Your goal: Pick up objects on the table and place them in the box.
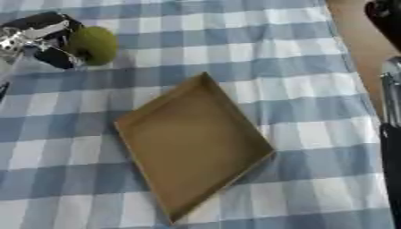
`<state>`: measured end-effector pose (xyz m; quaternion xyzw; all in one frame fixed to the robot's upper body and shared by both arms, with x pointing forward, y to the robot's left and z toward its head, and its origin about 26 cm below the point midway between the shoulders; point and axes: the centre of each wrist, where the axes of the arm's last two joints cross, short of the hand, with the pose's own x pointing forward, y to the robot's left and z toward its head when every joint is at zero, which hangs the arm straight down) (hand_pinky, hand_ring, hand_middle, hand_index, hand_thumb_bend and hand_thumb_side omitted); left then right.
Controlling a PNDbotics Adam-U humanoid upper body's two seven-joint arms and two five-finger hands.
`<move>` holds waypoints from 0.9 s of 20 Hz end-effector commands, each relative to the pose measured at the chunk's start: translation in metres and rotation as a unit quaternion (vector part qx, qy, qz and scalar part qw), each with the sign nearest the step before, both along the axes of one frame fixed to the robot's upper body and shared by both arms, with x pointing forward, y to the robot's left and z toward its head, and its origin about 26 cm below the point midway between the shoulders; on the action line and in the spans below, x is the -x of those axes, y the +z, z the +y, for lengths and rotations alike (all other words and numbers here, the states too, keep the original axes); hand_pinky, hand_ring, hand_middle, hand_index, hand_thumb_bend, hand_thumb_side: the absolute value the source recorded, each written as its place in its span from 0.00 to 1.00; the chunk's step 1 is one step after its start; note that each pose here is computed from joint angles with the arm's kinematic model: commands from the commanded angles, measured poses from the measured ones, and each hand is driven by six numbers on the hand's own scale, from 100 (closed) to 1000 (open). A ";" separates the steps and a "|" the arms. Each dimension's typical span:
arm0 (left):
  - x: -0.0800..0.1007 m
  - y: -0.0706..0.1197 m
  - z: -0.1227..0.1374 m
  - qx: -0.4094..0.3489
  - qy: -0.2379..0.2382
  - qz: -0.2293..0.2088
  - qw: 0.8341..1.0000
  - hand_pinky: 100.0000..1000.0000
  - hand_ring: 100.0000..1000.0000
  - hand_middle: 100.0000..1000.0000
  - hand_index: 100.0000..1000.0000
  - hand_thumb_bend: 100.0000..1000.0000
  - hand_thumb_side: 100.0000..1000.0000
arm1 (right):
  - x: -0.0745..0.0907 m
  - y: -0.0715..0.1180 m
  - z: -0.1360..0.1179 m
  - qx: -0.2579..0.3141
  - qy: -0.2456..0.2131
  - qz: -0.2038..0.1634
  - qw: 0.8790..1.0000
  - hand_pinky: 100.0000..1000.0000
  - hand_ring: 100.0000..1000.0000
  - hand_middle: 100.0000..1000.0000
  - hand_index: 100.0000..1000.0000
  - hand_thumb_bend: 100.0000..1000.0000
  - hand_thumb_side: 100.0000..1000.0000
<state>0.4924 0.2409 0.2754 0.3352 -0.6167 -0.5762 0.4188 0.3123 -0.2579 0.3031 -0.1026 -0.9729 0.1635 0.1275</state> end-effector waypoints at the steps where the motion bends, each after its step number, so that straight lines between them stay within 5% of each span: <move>1: 0.007 0.024 0.002 0.034 -0.009 -0.048 0.998 0.37 0.41 0.38 0.55 0.00 0.20 | 0.005 0.006 -0.003 0.004 -0.005 -0.011 1.000 0.88 0.92 0.55 0.81 0.00 0.41; 4: 0.014 0.033 -0.002 0.074 -0.017 -0.081 0.994 0.29 0.35 0.32 0.48 0.00 0.27 | 0.005 0.006 -0.005 0.004 -0.008 -0.010 1.000 0.88 0.92 0.55 0.81 0.00 0.41; 8: 0.025 0.046 -0.011 0.104 -0.036 -0.116 0.987 0.26 0.33 0.30 0.45 0.00 0.24 | 0.005 0.005 -0.006 0.004 -0.011 -0.009 1.000 0.88 0.91 0.55 0.81 0.00 0.41; 18: 0.075 0.070 -0.047 0.038 -0.138 -0.173 0.975 0.29 0.35 0.35 0.45 0.00 0.11 | 0.005 0.006 -0.010 0.000 -0.023 -0.014 1.000 0.87 0.91 0.56 0.81 0.00 0.41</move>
